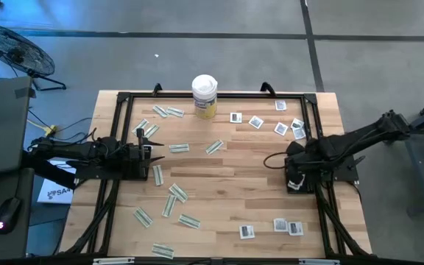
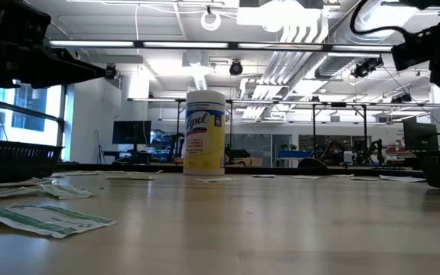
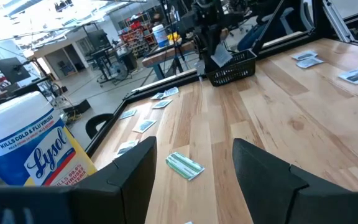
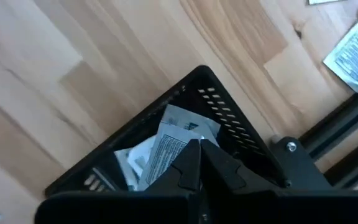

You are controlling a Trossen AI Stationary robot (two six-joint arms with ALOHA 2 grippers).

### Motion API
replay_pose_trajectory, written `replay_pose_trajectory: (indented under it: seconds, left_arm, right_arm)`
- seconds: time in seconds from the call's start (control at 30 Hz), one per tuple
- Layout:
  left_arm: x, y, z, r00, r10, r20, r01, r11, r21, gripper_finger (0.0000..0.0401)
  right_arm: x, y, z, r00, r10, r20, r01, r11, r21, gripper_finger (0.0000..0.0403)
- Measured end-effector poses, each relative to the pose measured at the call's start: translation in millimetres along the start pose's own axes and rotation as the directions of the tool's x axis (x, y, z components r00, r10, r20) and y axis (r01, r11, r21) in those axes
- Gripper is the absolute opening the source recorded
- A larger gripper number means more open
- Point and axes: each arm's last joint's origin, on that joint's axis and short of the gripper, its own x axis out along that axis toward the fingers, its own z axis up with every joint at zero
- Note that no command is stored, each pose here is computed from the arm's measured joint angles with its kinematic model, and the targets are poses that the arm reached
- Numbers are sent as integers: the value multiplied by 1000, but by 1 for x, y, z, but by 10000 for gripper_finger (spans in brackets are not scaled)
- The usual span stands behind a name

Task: Pick & Place First Aid Supplies
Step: Put the towelette pack into the right black basket

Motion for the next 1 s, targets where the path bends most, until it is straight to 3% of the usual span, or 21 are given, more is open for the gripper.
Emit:
replay_pose_trajectory:
  seconds: [0.37,0.53,0.7,0.87,0.93,1.0]
  left_arm:
    - [0,0,0,1000,-1,0,1,1000,0,206]
    - [0,0,0,1000,0,0,0,1000,0,206]
    - [0,0,0,1000,0,0,0,1000,0,206]
    - [0,0,0,1000,0,0,0,1000,0,206]
    - [0,0,0,1000,0,0,0,1000,0,206]
    - [0,0,0,1000,0,0,0,1000,0,206]
  right_arm:
    - [32,25,9,970,-192,-146,176,977,-118,19]
    - [37,25,13,957,-183,-227,157,979,-128,57]
    - [28,23,25,957,-154,-248,146,988,-51,82]
    - [6,34,47,992,-55,-111,53,998,-24,83]
    - [0,49,56,999,48,25,-47,999,-19,80]
    - [-4,68,63,966,198,168,-191,980,-59,78]
